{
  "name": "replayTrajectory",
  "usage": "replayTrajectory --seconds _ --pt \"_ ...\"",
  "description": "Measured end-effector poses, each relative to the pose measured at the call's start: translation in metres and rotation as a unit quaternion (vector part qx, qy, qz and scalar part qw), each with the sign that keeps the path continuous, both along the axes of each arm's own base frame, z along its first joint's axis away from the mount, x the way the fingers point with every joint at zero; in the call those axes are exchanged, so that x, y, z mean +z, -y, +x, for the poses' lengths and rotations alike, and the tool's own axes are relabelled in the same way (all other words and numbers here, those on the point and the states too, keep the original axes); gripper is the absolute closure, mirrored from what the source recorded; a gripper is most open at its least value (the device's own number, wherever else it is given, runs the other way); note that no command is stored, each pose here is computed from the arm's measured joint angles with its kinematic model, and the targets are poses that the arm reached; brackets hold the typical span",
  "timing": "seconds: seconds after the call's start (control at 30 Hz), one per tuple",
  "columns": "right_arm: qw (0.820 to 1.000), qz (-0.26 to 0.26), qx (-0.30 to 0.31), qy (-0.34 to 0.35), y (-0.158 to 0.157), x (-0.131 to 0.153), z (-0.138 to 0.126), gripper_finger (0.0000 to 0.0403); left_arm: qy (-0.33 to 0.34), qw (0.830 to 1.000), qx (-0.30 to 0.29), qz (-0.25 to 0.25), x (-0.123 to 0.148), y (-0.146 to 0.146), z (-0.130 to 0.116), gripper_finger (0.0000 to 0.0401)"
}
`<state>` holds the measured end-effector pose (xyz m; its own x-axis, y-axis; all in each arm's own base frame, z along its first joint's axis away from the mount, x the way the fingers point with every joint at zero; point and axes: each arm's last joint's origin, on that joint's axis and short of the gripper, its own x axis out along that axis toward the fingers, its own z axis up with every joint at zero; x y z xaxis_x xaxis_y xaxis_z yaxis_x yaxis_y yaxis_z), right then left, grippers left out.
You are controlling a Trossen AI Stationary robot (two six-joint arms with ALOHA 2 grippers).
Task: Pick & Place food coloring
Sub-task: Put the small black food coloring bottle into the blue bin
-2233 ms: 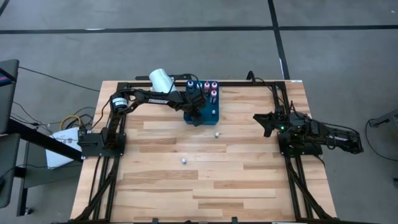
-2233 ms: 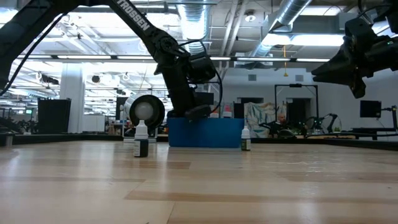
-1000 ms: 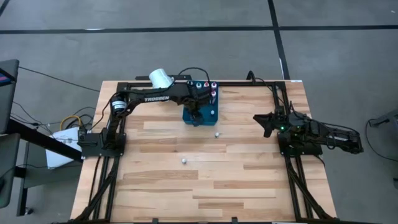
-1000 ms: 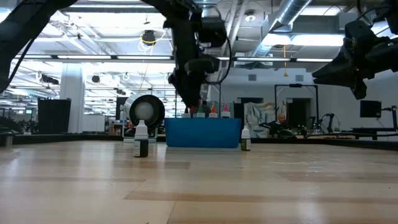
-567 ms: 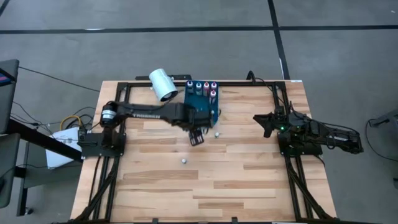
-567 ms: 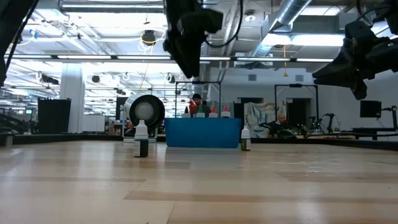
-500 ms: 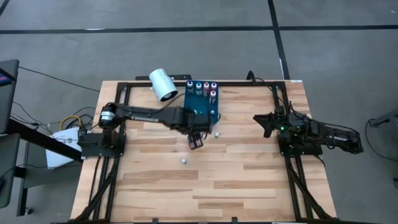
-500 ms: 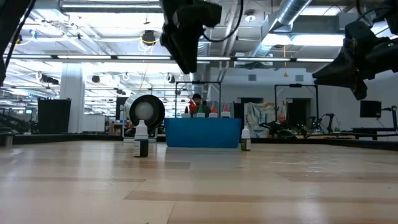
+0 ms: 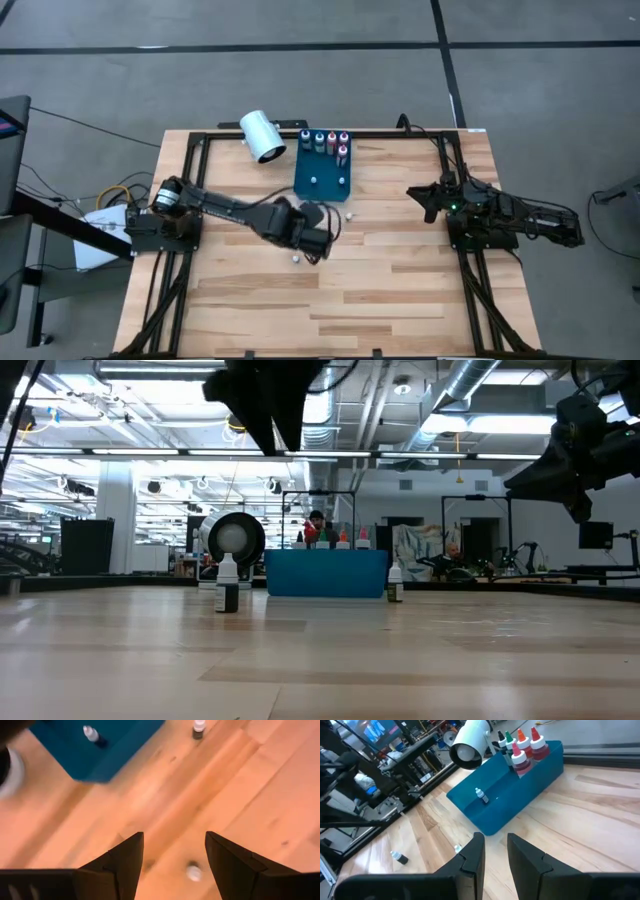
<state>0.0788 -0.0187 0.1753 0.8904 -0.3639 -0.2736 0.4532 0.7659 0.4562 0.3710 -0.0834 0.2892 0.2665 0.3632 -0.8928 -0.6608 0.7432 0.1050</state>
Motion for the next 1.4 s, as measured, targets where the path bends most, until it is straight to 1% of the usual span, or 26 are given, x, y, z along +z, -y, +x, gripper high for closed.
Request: replayTrajectory --seconds 0.17,0.3,0.43,0.67,0.73,0.8,0.9,1.2,1.4 --pt "1.0 0.0 0.0 0.0 0.0 0.0 0.0 0.0332 0.029 0.997 0.064 -0.022 0.0 0.029 -0.01 0.0195" --pt "1.0 0.0 0.0 0.0 0.0 0.0 0.0 0.0332 0.026 0.987 0.147 -0.061 -0.002 0.042 -0.022 0.0195" --pt "1.0 0.0 0.0 0.0 0.0 0.0 0.0 0.0332 0.023 0.972 0.215 -0.096 -0.003 0.046 -0.026 0.0195" --pt "1.0 0.0 0.0 0.0 0.0 0.0 0.0 0.0332 0.043 0.95 0.287 -0.114 -0.003 0.041 -0.024 0.0195" --pt "1.0 0.0 0.003 0.0 0.0 0.0 0.0 0.0332 0.049 0.946 0.299 -0.117 -0.003 0.039 -0.024 0.0195" --pt "1.0 0.001 0.008 0.0 0.0 0.0 0.0 0.0332 0.052 0.946 0.3 -0.111 -0.004 0.039 -0.023 0.0195" --pt "1.0 0.002 0.009 0.001 0.0 0.0 0.0 0.0332 0.041 0.947 0.301 -0.104 -0.014 0.042 -0.018 0.0195" --pt "1.0 0.002 0.009 0.001 0.0 0.0 0.0 0.0332 -0.011 0.948 0.305 -0.09 -0.066 0.047 0.006 0.0195" --pt "1.0 0.001 0.009 0.0 0.0 0.0 0.0 0.0332 -0.043 0.947 0.309 -0.073 -0.092 0.043 0.015 0.0195"
